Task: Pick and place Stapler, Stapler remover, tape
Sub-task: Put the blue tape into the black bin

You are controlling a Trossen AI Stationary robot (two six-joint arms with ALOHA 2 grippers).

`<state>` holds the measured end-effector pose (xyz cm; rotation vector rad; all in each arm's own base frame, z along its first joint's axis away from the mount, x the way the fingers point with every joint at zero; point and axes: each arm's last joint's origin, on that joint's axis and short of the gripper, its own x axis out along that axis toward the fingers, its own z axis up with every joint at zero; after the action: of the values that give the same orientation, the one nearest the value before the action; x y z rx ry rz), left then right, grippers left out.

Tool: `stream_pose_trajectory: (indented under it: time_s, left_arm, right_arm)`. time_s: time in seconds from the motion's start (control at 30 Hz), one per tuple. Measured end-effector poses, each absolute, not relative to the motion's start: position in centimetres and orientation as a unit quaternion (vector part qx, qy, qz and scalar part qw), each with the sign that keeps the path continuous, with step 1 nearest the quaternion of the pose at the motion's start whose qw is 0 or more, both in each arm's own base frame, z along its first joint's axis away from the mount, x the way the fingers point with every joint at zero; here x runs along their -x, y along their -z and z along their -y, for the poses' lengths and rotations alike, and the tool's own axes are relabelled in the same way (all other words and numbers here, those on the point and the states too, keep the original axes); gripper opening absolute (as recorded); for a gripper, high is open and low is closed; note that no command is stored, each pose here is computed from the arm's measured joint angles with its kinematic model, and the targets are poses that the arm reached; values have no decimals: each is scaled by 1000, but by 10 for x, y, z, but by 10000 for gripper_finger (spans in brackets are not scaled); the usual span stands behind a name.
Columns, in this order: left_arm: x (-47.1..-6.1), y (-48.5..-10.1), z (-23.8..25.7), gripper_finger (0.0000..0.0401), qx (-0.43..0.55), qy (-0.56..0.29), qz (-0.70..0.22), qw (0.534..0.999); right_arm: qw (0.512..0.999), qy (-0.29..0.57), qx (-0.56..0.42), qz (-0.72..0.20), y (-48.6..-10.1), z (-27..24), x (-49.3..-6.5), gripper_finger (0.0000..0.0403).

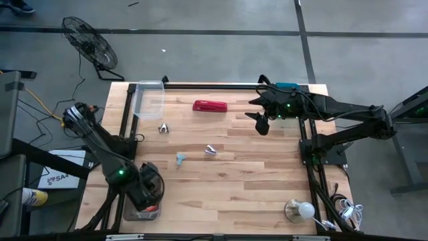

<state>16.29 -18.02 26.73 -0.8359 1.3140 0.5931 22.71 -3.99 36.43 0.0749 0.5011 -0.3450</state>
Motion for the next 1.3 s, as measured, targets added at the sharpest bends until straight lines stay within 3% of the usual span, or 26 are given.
stream_pose_trajectory:
  time_s: [0.43, 0.73, 1.0, 1.3]
  left_arm:
    - [-161, -218, 177, 41, 407, -307, -565, 649]
    - [-166, -209, 179, 47, 445, -300, -512, 670]
    - [-160, -197, 175, 53, 447, -322, -537, 638]
    - [-161, -196, 175, 78, 446, -321, -529, 647]
  right_arm:
    - [954, 162, -30, -249, -364, 40, -227, 227]
    - [955, 159, -29, -249, -364, 39, -227, 227]
    - [955, 158, -27, -250, -364, 39, -227, 227]
    - [955, 159, -28, -250, -364, 39, -227, 227]
